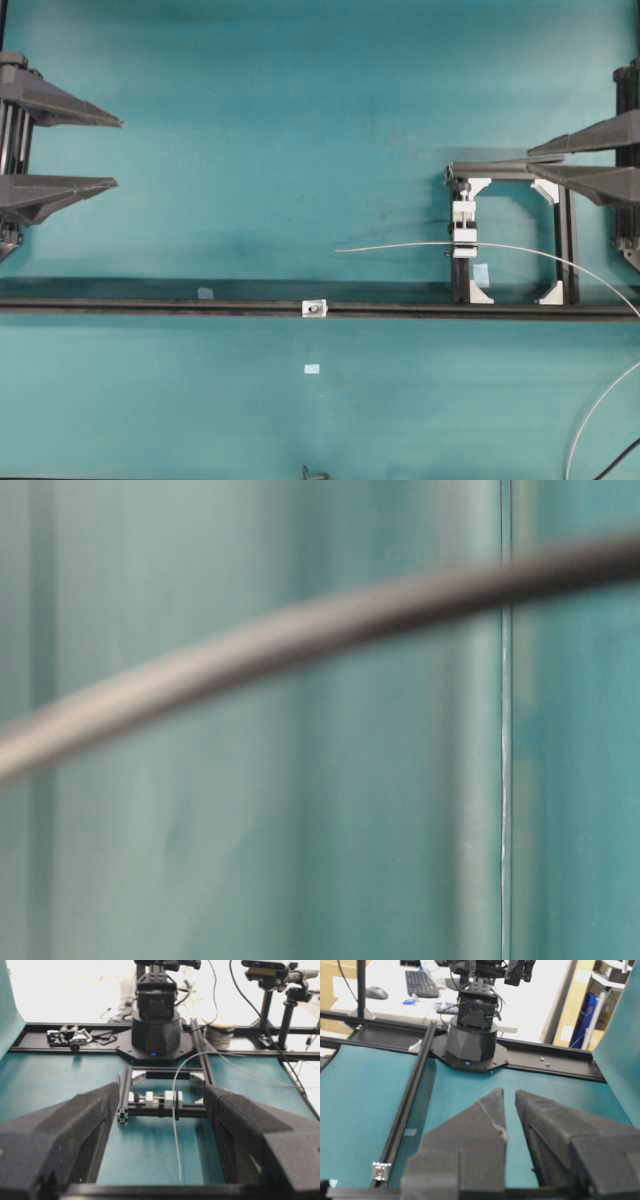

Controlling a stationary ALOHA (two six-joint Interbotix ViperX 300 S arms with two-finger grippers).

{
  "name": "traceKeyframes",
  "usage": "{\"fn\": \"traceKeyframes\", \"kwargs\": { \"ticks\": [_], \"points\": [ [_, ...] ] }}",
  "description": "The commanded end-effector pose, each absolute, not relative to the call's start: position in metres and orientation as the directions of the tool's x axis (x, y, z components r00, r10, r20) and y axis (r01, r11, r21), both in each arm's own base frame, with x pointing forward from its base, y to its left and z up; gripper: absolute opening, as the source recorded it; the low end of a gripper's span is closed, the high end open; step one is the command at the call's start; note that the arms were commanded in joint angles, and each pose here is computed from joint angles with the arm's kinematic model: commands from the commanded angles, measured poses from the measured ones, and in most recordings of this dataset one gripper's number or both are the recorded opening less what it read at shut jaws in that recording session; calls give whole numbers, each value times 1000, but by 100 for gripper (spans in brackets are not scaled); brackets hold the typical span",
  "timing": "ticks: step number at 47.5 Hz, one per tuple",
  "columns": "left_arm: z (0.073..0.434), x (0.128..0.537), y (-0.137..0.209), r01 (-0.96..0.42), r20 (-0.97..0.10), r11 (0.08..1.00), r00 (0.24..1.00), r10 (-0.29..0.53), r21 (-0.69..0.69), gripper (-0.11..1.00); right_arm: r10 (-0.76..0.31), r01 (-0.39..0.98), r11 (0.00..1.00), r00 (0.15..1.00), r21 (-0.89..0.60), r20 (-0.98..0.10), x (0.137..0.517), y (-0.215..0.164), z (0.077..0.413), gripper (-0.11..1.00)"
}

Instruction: Insert the wire through the hole in the metal fitting marked with a red label.

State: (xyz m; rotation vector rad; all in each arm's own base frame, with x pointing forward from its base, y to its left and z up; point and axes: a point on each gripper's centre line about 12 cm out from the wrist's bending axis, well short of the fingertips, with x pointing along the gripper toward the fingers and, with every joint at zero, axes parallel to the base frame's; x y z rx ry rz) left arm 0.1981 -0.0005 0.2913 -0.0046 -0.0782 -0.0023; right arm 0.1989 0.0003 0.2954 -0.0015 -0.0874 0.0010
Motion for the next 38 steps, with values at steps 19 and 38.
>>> {"fn": "traceKeyframes", "kwargs": {
  "ticks": [19,38],
  "points": [
    [284,201,1,-9,49,999,999,10,-31,-3,2,-14,987,997,158,74,198,0,288,-3],
    [268,216,1,-7,-42,1000,999,8,17,36,3,-1,986,1000,169,-9,213,1,276,61]
  ]
}}
